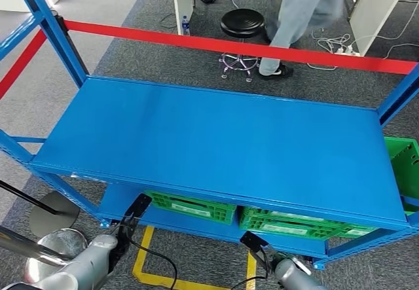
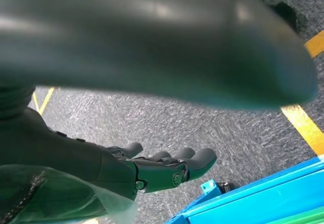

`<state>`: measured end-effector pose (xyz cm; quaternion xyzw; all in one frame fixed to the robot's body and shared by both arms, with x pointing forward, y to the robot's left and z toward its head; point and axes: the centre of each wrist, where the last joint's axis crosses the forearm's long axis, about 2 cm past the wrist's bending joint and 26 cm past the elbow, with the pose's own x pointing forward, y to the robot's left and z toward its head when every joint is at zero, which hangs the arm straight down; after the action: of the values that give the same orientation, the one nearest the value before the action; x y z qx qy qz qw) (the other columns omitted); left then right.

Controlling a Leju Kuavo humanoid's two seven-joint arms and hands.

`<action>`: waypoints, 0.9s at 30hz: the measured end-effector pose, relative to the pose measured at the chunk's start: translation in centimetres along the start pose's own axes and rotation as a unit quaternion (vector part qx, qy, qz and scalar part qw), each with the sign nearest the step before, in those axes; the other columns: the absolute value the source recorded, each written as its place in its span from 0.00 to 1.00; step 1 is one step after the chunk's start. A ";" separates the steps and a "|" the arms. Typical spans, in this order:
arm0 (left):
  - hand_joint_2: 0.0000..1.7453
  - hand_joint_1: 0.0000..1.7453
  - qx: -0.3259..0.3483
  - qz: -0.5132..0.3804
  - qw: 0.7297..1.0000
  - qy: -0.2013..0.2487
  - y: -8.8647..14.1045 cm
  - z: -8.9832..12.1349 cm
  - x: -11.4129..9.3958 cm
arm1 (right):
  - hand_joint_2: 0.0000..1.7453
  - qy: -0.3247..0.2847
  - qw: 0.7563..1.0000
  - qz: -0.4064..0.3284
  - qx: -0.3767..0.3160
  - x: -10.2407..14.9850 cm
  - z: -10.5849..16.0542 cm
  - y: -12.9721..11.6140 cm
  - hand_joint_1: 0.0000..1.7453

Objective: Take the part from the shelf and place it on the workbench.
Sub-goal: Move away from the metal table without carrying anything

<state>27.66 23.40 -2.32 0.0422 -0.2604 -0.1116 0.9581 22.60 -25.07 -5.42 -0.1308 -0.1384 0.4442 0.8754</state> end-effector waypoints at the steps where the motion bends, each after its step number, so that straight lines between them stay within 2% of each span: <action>1: 0.00 0.00 0.000 0.001 1.000 0.000 0.0 0.0 0.0 | 0.00 0.000 1.000 -0.002 0.001 0.0 0.0 0.0 0.00; 25: 0.00 0.00 0.000 0.003 1.000 -0.001 0.0 0.0 0.0 | 0.00 0.003 1.000 -0.012 0.008 -0.2 0.0 0.1 0.00; 26: 0.25 0.00 0.000 0.003 1.000 -0.001 0.0 0.0 0.0 | 0.00 0.004 1.000 -0.012 0.008 -0.2 0.0 0.1 0.00; 27: 0.50 0.00 0.000 0.003 1.000 -0.001 0.0 0.0 -0.1 | 0.25 0.005 1.000 -0.012 0.008 -0.2 0.0 0.1 0.00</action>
<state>27.61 23.39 -2.35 0.0412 -0.2614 -0.1086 0.9582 22.45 -25.15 -5.51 -0.1239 -0.1322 0.4341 0.8825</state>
